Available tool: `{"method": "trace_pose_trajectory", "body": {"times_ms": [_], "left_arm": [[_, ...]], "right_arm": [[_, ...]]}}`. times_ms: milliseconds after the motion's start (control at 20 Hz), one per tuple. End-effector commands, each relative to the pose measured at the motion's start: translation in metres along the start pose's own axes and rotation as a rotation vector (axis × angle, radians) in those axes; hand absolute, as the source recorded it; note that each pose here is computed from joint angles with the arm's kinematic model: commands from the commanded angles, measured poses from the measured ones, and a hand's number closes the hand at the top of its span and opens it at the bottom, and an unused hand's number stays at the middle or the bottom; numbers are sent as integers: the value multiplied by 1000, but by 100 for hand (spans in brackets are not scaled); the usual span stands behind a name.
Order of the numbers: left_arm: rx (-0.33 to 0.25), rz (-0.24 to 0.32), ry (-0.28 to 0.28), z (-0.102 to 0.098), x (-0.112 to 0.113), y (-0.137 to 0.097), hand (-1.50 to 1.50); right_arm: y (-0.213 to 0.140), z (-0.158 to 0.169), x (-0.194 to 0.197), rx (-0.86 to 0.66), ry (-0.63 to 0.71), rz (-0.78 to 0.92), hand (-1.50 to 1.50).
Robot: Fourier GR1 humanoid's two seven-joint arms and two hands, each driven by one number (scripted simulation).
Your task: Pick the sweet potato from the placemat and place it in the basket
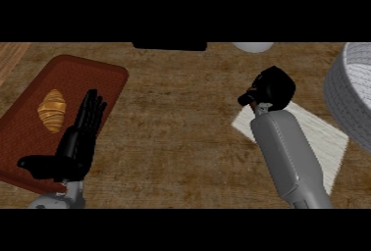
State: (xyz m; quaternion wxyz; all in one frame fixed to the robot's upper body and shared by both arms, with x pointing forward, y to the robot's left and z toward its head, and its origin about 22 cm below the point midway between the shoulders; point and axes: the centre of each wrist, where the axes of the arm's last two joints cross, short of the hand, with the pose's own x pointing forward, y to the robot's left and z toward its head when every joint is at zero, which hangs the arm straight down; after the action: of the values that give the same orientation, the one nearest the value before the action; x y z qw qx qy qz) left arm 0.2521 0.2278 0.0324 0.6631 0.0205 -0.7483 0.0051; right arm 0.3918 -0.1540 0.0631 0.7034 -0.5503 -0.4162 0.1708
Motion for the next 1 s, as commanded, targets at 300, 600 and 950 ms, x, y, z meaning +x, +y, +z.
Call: {"method": "trace_pose_trajectory", "body": {"times_ms": [300, 600, 950], "left_arm": [[25, -4, 33, 12, -11, 5, 0], [56, -30, 27, 10, 0, 5, 0], [66, -12, 26, 17, -10, 15, 0]], "right_arm": [[-58, 33, 81, -240, -147, -325, 150], [-101, 43, 96, -254, -74, -345, 150], [-119, 8, 61, -318, 77, -206, 150]]}}
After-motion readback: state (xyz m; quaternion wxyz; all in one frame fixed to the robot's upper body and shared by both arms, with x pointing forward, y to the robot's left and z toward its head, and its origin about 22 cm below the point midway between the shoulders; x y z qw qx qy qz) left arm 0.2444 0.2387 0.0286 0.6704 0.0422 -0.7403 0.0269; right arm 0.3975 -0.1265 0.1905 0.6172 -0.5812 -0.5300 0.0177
